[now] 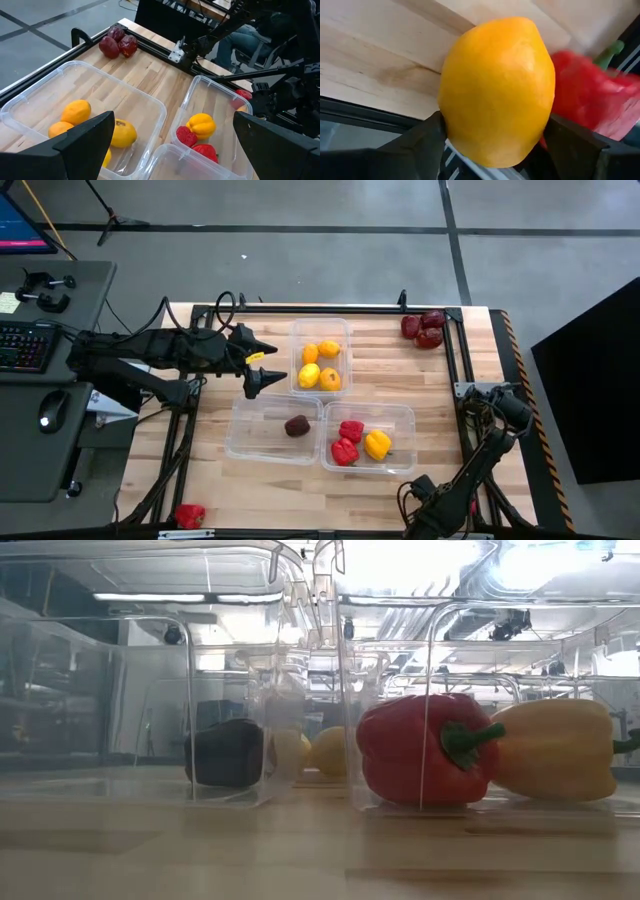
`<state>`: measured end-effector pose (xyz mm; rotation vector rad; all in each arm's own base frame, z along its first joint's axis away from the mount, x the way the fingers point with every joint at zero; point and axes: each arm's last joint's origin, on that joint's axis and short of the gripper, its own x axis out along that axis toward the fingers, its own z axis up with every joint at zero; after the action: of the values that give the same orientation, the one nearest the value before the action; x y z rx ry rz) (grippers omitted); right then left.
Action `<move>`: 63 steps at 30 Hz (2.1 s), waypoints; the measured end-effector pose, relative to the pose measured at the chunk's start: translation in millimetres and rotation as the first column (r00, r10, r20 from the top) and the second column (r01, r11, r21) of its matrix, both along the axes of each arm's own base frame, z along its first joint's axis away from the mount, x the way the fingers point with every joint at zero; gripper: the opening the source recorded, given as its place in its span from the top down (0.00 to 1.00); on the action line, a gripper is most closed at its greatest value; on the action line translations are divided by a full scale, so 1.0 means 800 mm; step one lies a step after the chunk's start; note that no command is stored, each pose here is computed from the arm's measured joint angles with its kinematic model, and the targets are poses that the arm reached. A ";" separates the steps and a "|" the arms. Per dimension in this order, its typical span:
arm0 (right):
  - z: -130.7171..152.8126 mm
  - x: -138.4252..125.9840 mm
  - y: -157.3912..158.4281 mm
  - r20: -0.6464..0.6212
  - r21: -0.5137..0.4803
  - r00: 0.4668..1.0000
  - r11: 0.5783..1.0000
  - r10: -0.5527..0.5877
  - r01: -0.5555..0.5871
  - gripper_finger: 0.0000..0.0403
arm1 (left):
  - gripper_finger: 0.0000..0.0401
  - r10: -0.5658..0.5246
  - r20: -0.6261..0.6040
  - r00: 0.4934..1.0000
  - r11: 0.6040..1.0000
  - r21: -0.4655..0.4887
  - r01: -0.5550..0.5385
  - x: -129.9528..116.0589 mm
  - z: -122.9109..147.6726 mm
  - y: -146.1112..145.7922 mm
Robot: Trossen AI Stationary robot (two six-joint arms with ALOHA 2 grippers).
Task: Sort produce into baskets
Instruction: Put the yellow lemon into the top center transparent bin
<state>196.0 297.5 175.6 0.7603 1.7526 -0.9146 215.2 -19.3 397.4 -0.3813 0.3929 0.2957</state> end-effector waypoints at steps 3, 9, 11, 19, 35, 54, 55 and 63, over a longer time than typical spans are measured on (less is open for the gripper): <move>0.013 0.003 0.002 0.025 -0.023 0.997 0.997 0.069 -0.068 0.35 | 0.02 -0.010 -0.001 1.000 1.000 -0.004 0.010 0.000 0.000 0.000; 0.063 0.016 0.019 0.141 0.097 0.956 0.957 0.258 -0.273 0.39 | 0.02 -0.014 0.005 1.000 1.000 -0.006 0.014 0.000 0.001 0.000; 0.085 0.021 0.027 0.217 0.152 0.918 0.917 0.332 -0.368 0.39 | 0.02 -0.014 0.005 1.000 1.000 -0.006 0.015 0.000 0.001 0.000; 0.181 0.050 0.019 0.504 0.080 0.711 0.793 0.490 -0.603 0.39 | 0.02 -0.096 0.105 0.990 0.995 -0.025 0.099 -0.002 0.015 -0.003; 0.216 0.220 -0.227 0.380 -0.589 0.568 0.664 0.730 -0.460 0.40 | 0.02 -0.259 0.338 0.905 0.965 0.045 0.260 -0.090 0.063 -0.011; 0.153 0.263 -0.398 0.360 -0.604 0.737 0.745 0.572 -0.283 0.35 | 0.02 -0.229 0.209 0.951 0.973 0.080 0.217 -0.120 0.049 -0.009; 0.150 0.262 -0.395 0.368 -0.605 0.738 0.748 0.566 -0.273 0.35 | 0.02 -0.229 0.209 0.951 0.973 0.081 0.217 -0.120 0.049 -0.009; 0.168 0.211 -0.380 0.534 -0.610 0.668 0.783 0.519 -0.121 0.35 | 0.02 -0.208 0.203 0.957 0.976 0.114 0.188 -0.117 0.049 -0.009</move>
<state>364.9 -6.6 309.8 0.3029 0.8550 -0.6781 121.3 -26.4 436.5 -0.2756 0.2027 0.0748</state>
